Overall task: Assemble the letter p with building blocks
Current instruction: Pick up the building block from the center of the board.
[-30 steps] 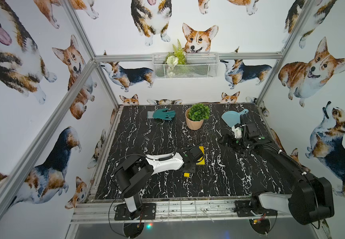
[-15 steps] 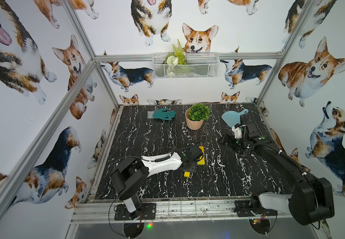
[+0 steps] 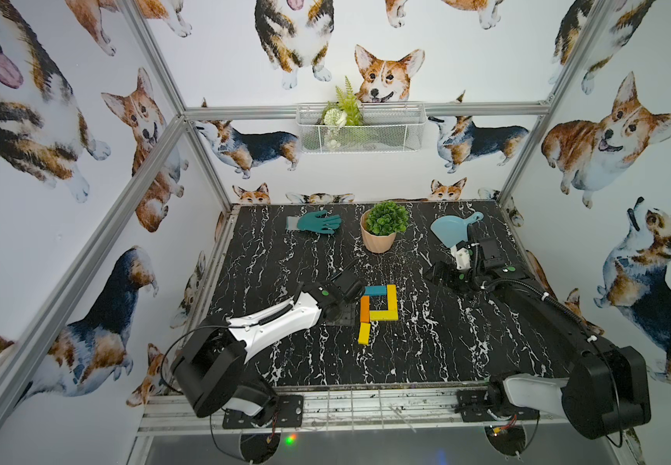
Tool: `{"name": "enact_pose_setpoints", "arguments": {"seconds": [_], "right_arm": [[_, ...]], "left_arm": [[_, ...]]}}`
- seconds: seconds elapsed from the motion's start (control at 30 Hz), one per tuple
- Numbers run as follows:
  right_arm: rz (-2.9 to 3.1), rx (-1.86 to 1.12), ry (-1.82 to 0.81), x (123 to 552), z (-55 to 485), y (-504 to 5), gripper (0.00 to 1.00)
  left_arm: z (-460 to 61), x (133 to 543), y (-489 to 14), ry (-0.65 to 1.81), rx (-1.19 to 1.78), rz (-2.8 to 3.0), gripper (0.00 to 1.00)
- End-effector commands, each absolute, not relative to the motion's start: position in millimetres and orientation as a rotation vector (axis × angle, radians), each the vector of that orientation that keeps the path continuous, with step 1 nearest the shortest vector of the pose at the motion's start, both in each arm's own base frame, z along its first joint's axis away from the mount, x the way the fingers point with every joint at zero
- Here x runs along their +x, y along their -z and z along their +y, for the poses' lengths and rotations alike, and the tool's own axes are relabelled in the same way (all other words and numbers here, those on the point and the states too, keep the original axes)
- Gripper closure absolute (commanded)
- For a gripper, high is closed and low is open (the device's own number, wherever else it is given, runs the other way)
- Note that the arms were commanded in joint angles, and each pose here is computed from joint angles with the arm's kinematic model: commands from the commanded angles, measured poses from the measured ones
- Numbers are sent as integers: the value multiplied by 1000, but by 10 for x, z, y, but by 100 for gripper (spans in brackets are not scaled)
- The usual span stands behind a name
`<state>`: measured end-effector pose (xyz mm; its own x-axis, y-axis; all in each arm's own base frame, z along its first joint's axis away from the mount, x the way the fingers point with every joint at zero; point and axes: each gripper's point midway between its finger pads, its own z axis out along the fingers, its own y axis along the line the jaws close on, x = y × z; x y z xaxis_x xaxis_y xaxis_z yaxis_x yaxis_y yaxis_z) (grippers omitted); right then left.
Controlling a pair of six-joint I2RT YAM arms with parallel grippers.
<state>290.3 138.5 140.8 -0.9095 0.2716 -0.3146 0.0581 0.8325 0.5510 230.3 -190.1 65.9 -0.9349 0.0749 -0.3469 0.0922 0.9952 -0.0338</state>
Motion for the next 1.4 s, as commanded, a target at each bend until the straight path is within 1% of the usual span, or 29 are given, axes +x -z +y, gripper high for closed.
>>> {"name": "enact_pose_setpoints", "arguments": {"seconds": [0.0, 0.23, 0.4, 0.7, 0.9, 1.03, 1.2, 1.27, 1.37], "right_arm": [[2623, 234, -790, 2918, 1408, -1418, 0], [2621, 235, -786, 2931, 1405, -1427, 0], [2625, 234, -785, 2936, 1407, -1421, 0], [2628, 235, -784, 2944, 1409, -1415, 1], [2631, 236, -783, 2945, 1410, -1401, 0], [2630, 237, -781, 2949, 1407, -1399, 1], [2631, 239, -779, 2947, 1404, -1399, 0], [2632, 243, -771, 2952, 1390, -1384, 0], [2636, 243, -779, 2952, 1403, -1368, 0]], "left_arm": [[-1878, 2320, -629, 85, 106, 2787, 19], [-1975, 2382, -505, 96, 129, 2808, 19], [-1929, 2451, -471, 80, 120, 2821, 21], [-1935, 2527, -387, 144, 78, 2858, 26], [-1956, 2543, -312, 120, 82, 2893, 29], [-1912, 2564, -261, 101, 56, 2916, 37], [-1902, 2555, -231, 110, 33, 2930, 53], [-1896, 2551, -227, 111, 29, 2931, 59], [-1903, 2545, -222, 116, 33, 2935, 61]]}}
